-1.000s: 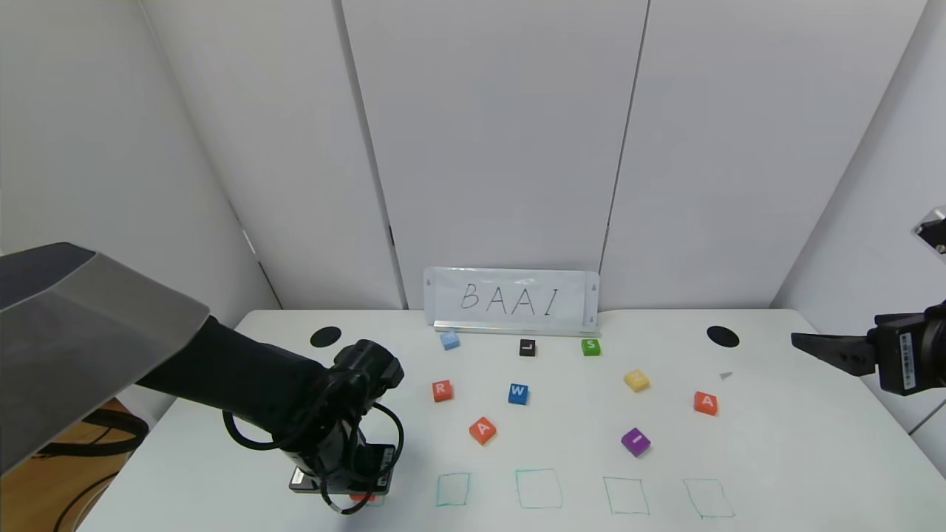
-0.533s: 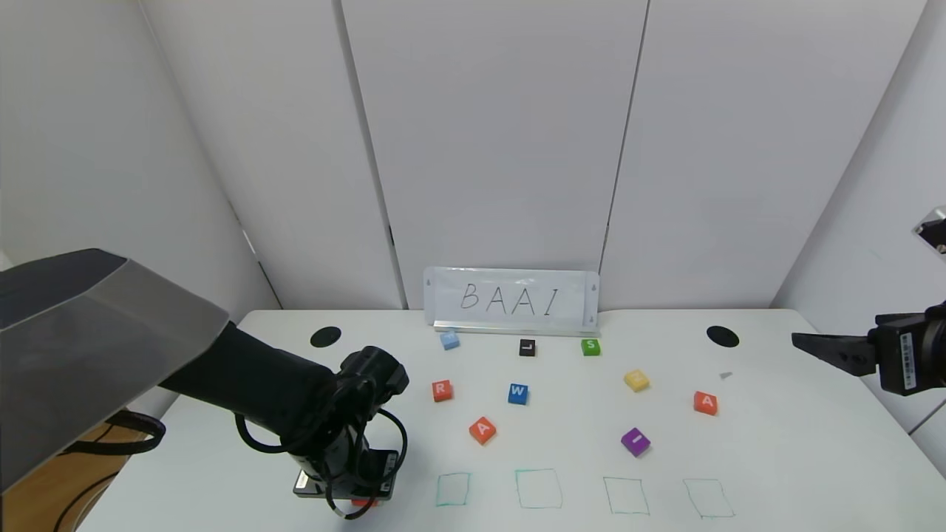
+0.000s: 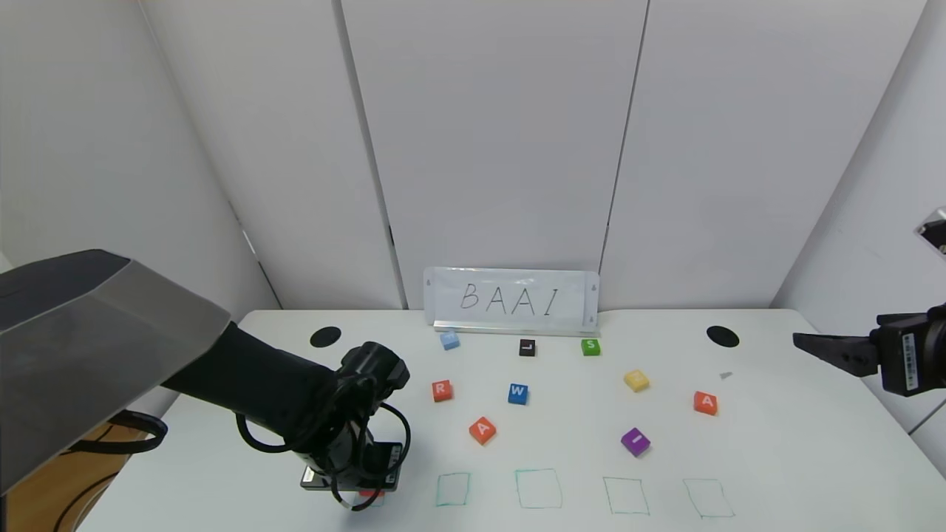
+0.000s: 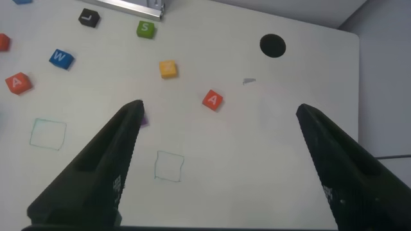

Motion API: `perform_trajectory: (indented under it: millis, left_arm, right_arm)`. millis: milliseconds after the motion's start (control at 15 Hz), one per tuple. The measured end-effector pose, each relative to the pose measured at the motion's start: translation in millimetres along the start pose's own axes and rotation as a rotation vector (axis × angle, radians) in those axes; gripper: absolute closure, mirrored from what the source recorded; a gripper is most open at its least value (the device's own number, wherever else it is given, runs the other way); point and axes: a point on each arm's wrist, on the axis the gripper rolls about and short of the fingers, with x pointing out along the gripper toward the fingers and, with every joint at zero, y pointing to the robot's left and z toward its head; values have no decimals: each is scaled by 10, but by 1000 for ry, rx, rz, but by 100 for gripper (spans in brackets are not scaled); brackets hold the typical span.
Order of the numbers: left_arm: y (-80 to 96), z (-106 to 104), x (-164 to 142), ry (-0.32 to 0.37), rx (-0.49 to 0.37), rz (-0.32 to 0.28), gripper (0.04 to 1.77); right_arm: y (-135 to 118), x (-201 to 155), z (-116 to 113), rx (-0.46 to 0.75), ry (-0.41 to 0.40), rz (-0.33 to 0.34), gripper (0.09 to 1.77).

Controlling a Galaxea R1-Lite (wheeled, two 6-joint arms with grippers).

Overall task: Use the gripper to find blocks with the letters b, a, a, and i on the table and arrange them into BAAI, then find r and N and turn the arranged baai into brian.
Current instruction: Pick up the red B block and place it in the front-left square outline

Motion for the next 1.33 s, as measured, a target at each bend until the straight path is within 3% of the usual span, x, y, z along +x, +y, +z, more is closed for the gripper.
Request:
perform_trajectory:
  millis: [667,1067,1333]
  left_arm:
    - [13,-34,26,14,2,0,131]
    - [12,-34,3,9,2,-3,70]
    - [6,-14,-87,-19,-1,-15,45]
  right_arm:
    - [22,8,-13,-5,5,4,15]
    - [24,9,-15,-6,6,5,15]
    - [41,10,-20,-9,8,10,15]
